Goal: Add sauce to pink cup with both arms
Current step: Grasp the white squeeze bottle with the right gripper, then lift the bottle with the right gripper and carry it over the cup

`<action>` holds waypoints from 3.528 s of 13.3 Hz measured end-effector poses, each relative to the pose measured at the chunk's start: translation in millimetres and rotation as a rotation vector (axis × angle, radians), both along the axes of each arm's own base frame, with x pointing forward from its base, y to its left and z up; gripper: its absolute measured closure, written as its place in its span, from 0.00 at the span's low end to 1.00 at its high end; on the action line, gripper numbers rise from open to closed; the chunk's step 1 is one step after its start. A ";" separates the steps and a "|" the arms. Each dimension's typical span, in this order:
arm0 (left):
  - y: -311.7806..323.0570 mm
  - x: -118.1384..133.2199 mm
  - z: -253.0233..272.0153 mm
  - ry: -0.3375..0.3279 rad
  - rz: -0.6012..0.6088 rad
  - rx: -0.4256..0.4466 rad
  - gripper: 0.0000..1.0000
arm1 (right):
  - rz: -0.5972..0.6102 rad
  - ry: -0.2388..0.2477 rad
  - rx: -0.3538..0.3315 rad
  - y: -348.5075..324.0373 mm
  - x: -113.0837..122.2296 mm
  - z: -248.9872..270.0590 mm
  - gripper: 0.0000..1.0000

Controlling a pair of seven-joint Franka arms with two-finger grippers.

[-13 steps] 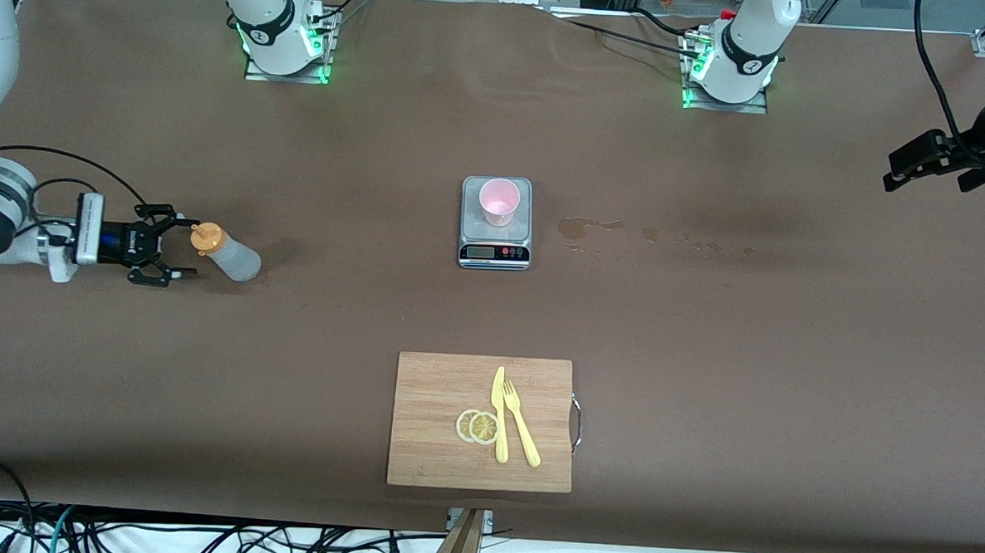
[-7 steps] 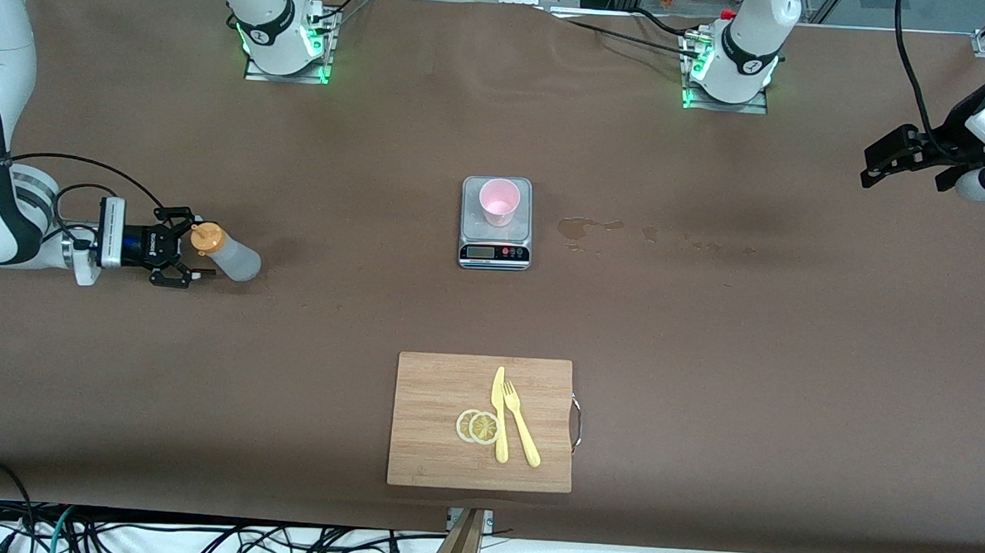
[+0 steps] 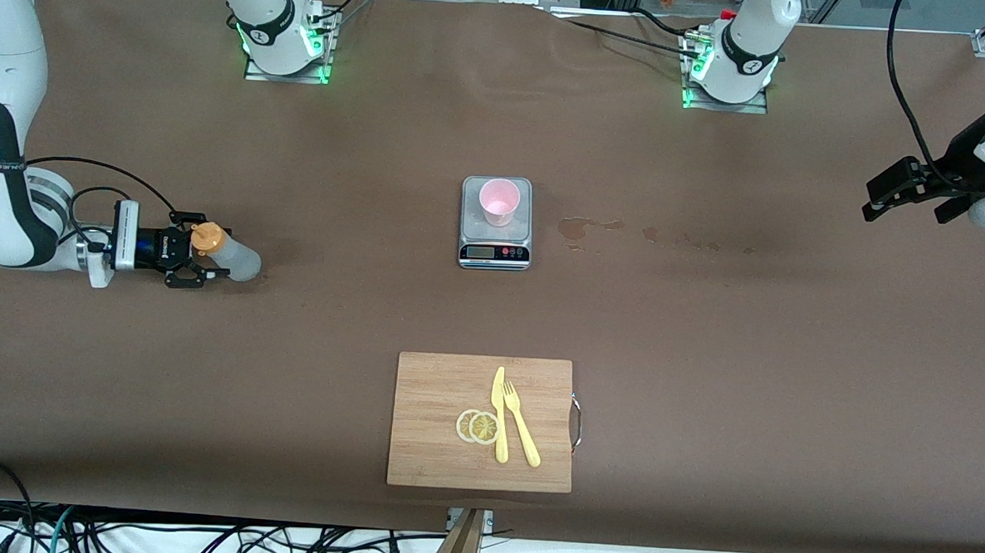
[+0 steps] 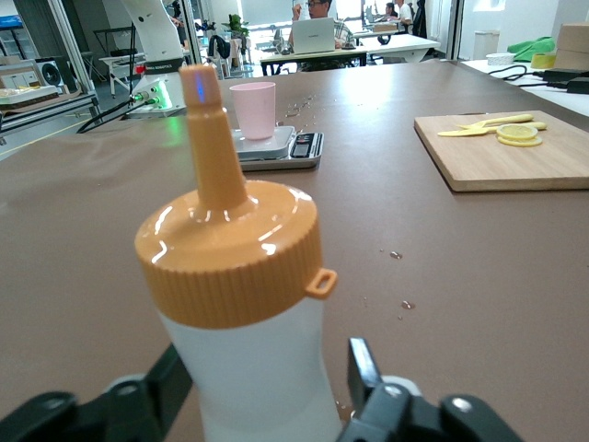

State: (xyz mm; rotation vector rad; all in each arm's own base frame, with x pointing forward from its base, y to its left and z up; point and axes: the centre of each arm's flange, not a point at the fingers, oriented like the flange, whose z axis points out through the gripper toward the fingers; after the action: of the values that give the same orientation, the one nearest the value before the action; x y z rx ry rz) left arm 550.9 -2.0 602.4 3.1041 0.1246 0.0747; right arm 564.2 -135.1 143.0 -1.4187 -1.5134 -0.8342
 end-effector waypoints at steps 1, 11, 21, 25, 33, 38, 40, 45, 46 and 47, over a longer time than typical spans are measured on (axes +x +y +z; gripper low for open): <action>2.3 -0.4 -2.2 0.004 0.007 -0.005 0.00 | -0.004 -0.002 -0.004 -0.6 0.6 -0.2 0.42; -35.7 -6.8 -9.5 0.053 0.042 0.034 0.00 | -0.066 -0.010 -0.227 62.5 45.1 90.4 0.67; -15.2 -7.1 -10.7 0.067 0.085 0.034 0.00 | -0.058 0.097 -0.623 251.7 36.0 143.9 0.67; -16.5 -8.7 -11.8 0.081 0.082 0.035 0.00 | -0.035 0.121 -0.780 308.2 22.2 150.3 0.67; -20.6 -11.1 -13.3 0.100 0.074 0.038 0.00 | -0.054 0.127 -1.060 417.9 -25.9 170.3 0.67; -19.2 -11.0 -13.2 0.100 0.077 0.037 0.00 | -0.039 0.141 -1.226 461.9 -62.7 165.6 0.67; -19.3 -11.0 -13.2 0.100 0.077 0.037 0.00 | -0.036 0.145 -1.272 475.9 -73.2 168.7 0.67; -19.2 -11.0 -13.0 0.100 0.077 0.037 0.00 | -0.031 0.148 -1.338 522.0 -106.0 170.5 0.67; -19.2 -11.0 -13.0 0.100 0.077 0.037 0.00 | -0.031 0.149 -1.356 529.9 -112.4 167.4 0.67; -19.2 -10.9 -13.1 0.100 0.077 0.037 0.00 | -0.028 0.152 -1.372 538.7 -118.4 165.2 0.67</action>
State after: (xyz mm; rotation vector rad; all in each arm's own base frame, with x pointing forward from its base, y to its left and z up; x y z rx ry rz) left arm 540.0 -21.2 589.3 3.1400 0.2484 -0.0771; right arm 445.8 403.6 308.3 -2.3293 -2.0029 0.5003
